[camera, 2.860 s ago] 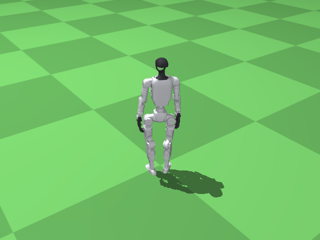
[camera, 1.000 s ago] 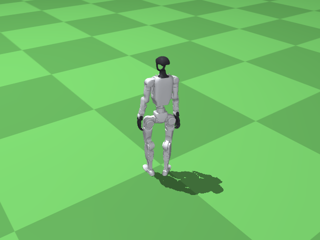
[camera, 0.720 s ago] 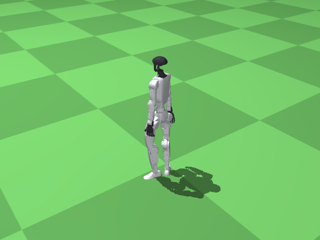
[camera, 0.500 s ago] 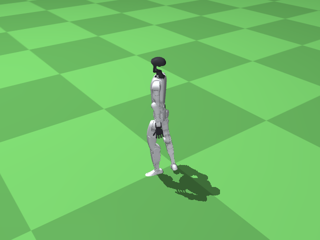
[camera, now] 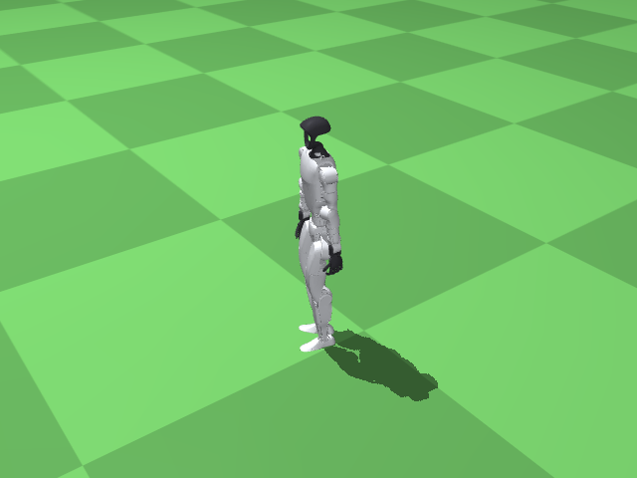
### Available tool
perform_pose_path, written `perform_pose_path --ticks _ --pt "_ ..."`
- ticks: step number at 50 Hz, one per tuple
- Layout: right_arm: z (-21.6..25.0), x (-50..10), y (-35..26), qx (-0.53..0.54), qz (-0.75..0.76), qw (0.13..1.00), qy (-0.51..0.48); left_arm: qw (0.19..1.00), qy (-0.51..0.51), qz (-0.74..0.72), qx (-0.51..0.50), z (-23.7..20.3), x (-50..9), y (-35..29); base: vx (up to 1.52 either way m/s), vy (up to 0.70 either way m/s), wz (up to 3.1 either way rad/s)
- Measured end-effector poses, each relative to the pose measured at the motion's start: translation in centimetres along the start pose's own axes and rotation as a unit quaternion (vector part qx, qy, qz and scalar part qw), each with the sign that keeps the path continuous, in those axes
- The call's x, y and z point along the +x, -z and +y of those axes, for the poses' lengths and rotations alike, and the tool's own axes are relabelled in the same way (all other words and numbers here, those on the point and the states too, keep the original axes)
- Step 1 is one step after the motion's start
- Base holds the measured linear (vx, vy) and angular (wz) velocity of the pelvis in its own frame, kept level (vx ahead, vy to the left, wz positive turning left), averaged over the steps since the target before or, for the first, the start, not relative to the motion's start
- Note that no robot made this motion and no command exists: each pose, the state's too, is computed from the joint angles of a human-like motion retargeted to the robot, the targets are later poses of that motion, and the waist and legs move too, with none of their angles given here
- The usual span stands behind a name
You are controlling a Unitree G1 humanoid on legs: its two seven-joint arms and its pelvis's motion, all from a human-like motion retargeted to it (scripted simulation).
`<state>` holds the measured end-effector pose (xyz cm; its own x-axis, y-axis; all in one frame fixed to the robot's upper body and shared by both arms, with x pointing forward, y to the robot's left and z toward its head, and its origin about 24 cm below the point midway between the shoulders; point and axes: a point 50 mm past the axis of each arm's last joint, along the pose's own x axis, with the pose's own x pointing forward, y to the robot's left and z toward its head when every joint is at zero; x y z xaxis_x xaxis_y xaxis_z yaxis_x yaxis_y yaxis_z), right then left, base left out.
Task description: In place motions
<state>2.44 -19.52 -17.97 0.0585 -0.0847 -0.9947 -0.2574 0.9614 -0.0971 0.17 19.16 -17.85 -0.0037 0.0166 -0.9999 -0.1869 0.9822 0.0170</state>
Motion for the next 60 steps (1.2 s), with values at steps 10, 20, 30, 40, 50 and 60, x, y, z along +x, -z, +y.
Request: perform_pose_path --ticks 10,20,30,40,50,60 --pt "-0.8 0.0 -0.3 0.009 -0.004 1.000 0.007 0.999 -0.010 0.010 0.044 0.4 0.0 0.5 0.01 0.00 -0.53" --pt "-1.3 -0.1 -0.1 -0.035 -0.002 0.999 0.021 0.999 -0.013 -0.024 0.040 1.1 -0.1 -1.4 0.01 0.02 -0.96" --pt "-1.3 -0.1 0.6 -0.053 0.000 0.998 0.026 0.994 -0.052 -0.079 0.051 3.6 -0.7 -4.2 -0.31 -0.13 -1.68" --pt "-2.5 -0.2 -0.8 0.001 -0.002 0.999 0.038 0.997 -0.028 -0.058 0.036 2.5 -0.4 -3.3 -0.39 -0.04 -2.46" --pt "-1.2 -0.3 1.9 0.020 0.058 0.998 0.024 0.998 -0.004 -0.048 0.036 0.7 -0.1 -2.5 -0.11 -0.16 -1.74" --pt "0.5 -0.7 5.1 0.056 0.120 0.991 -0.002 0.997 -0.017 -0.057 0.056 1.2 -0.1 -2.0 0.06 -0.26 -0.81"
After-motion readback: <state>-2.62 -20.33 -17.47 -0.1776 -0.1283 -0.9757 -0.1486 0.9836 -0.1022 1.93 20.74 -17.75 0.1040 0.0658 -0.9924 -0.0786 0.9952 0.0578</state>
